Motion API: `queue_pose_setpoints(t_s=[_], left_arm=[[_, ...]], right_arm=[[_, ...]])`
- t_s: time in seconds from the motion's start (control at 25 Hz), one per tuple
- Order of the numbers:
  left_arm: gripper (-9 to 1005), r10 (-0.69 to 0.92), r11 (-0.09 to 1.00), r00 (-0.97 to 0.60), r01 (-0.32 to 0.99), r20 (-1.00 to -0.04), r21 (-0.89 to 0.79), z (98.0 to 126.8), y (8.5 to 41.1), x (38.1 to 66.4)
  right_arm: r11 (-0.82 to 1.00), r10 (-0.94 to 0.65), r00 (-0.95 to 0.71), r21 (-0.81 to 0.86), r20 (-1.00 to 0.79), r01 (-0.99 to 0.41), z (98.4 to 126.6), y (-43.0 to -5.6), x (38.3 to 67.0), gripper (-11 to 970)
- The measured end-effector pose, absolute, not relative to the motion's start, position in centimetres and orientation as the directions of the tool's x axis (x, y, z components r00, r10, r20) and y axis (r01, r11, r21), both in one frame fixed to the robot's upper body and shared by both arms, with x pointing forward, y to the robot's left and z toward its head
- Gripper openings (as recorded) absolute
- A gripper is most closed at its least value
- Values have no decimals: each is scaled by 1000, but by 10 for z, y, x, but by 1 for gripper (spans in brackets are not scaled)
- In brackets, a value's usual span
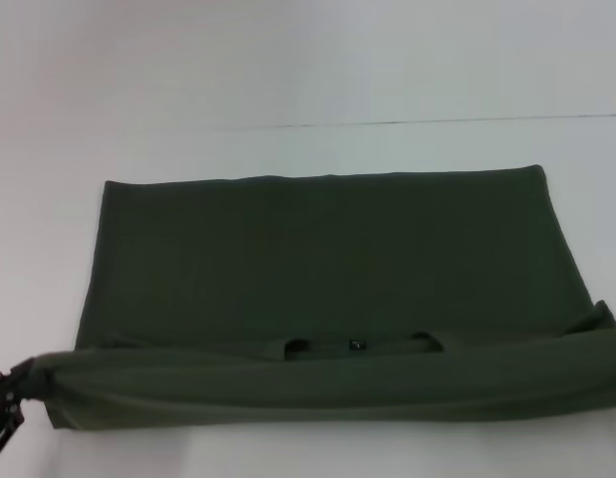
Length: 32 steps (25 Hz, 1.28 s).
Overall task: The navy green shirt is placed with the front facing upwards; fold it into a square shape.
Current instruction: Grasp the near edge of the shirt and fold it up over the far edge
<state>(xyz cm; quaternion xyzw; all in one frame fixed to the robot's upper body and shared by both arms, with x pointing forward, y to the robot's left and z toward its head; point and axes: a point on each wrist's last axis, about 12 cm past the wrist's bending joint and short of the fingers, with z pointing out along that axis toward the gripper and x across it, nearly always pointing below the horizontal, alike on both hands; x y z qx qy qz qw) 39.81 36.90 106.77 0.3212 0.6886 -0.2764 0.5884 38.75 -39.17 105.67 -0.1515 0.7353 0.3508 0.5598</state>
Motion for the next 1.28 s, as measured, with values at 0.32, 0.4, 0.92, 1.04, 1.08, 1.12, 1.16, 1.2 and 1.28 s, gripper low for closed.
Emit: queue_pose_setpoints(t_s=[0.32, 0.4, 0.92, 1.04, 1.08, 1.12, 1.16, 1.2, 1.28], left_arm=[[43, 74, 703, -105, 711, -992, -23, 1062, 363, 420], [42, 61, 721, -137, 691, -989, -51, 1061, 363, 428], [43, 30, 778, -279, 610, -960, -153, 1053, 338, 501], [43, 47, 795, -295, 589, -954, -143, 1057, 329, 526], [43, 50, 803, -298, 579, -953, -139, 1058, 328, 531], [43, 52, 816, -303, 562, -952, -134, 1060, 327, 539], [43, 52, 825, -307, 550, -950, -133, 1060, 327, 544], [43, 52, 832, -312, 538, -949, -132, 1061, 326, 548], [43, 51, 850, -328, 509, -943, -131, 1063, 322, 561]], right_arm=[[694, 220, -386, 422, -896, -584, 1060, -383, 426, 59], [696, 222, -402, 433, -888, -572, 1061, -381, 437, 59], [754, 179, -481, 433, -858, -493, 1065, -356, 519, 58], [767, 180, -481, 428, -858, -478, 1070, -352, 535, 58], [775, 179, -481, 424, -858, -469, 1072, -351, 541, 59], [784, 177, -483, 419, -858, -457, 1073, -350, 547, 59], [795, 176, -487, 415, -855, -441, 1074, -349, 553, 59], [806, 173, -493, 410, -852, -426, 1075, -348, 560, 59], [826, 169, -508, 403, -845, -395, 1075, -344, 571, 59]])
